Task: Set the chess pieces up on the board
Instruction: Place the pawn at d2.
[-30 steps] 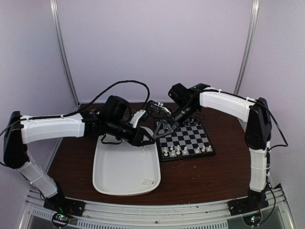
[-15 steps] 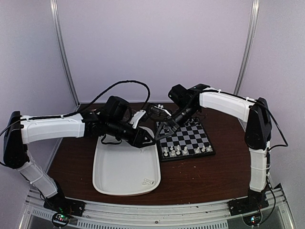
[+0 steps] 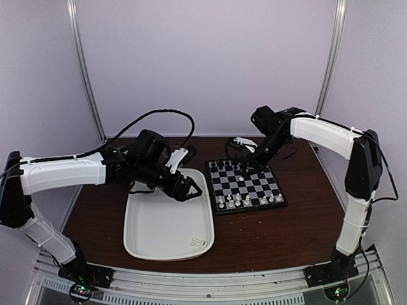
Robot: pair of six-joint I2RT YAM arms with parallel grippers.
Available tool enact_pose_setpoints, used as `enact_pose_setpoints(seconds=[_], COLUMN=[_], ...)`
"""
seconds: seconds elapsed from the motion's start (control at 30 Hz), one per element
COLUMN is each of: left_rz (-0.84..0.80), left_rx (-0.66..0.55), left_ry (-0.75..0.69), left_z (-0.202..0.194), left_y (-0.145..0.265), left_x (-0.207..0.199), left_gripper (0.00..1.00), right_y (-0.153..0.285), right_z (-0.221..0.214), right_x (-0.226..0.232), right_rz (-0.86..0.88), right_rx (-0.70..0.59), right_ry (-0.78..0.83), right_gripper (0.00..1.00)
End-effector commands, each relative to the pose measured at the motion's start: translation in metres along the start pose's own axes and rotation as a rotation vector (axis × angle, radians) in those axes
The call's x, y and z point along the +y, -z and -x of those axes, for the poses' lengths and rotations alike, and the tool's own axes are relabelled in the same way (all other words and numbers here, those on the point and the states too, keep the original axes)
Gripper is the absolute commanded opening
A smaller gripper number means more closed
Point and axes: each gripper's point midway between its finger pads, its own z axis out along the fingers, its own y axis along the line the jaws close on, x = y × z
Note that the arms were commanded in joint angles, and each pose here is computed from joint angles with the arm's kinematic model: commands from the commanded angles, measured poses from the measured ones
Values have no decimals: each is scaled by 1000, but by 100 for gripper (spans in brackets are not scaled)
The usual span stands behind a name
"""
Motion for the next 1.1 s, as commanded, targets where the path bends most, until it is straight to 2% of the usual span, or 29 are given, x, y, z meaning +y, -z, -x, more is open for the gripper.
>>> enact_pose_setpoints(seconds=[0.0, 0.17, 0.53, 1.07], left_rz=[27, 29, 47, 58], left_rx=[-5, 2, 12, 55], left_ry=[-20, -9, 17, 52], left_z=[0, -1, -7, -14], left_y=[-1, -5, -6, -18], left_x=[5, 7, 11, 17], left_gripper=[77, 77, 77, 77], right_y=[2, -13, -43, -67], right_z=[-15, -27, -37, -55], right_x=[-37, -52, -62, -48], right_rz=[-239, -276, -244, -193], right_rx=[54, 112, 159, 233], right_ry=[76, 61, 37, 57], right_gripper=[4, 4, 5, 6])
